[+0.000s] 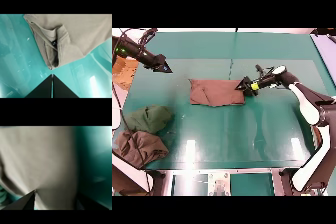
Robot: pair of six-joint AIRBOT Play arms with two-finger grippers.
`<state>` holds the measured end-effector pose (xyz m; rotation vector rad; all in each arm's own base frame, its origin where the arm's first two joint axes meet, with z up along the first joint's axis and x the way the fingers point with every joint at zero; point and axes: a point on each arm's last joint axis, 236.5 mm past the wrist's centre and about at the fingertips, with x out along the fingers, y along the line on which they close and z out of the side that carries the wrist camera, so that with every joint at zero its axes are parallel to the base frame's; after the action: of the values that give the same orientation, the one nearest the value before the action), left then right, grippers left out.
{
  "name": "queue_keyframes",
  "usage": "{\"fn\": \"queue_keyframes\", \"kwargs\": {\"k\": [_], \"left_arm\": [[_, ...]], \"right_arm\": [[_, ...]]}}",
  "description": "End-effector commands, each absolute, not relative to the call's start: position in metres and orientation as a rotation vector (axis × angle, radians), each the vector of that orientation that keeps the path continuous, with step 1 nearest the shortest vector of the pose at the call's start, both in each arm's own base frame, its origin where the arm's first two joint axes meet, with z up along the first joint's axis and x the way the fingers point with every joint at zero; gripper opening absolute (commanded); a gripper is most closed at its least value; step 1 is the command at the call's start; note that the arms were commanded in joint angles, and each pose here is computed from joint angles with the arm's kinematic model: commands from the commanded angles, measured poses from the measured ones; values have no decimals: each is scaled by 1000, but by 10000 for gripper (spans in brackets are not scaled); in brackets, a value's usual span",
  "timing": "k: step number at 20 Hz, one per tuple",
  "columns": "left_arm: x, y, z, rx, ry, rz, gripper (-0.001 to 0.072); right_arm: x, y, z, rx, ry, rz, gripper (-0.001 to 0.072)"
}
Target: Fold the shirts.
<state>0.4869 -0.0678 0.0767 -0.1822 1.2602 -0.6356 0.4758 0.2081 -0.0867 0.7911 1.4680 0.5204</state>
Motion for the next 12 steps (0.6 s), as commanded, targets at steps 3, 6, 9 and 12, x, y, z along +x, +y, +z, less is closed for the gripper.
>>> {"fn": "queue_keyframes", "kwargs": {"k": [3, 6, 9, 12], "left_arm": [[487, -67, 77, -183, 1258, -632, 23], [487, -67, 77, -182, 1261, -634, 24], [487, -67, 77, -182, 1261, -633, 23], [485, -67, 77, -182, 1268, -637, 23]], "right_arm": [[476, 267, -65, 798, 1398, 677, 38], [502, 265, -1, 769, 1271, 741, 23], [529, 227, 98, 729, 1066, 751, 22], [539, 147, 178, 715, 913, 638, 22]]}}
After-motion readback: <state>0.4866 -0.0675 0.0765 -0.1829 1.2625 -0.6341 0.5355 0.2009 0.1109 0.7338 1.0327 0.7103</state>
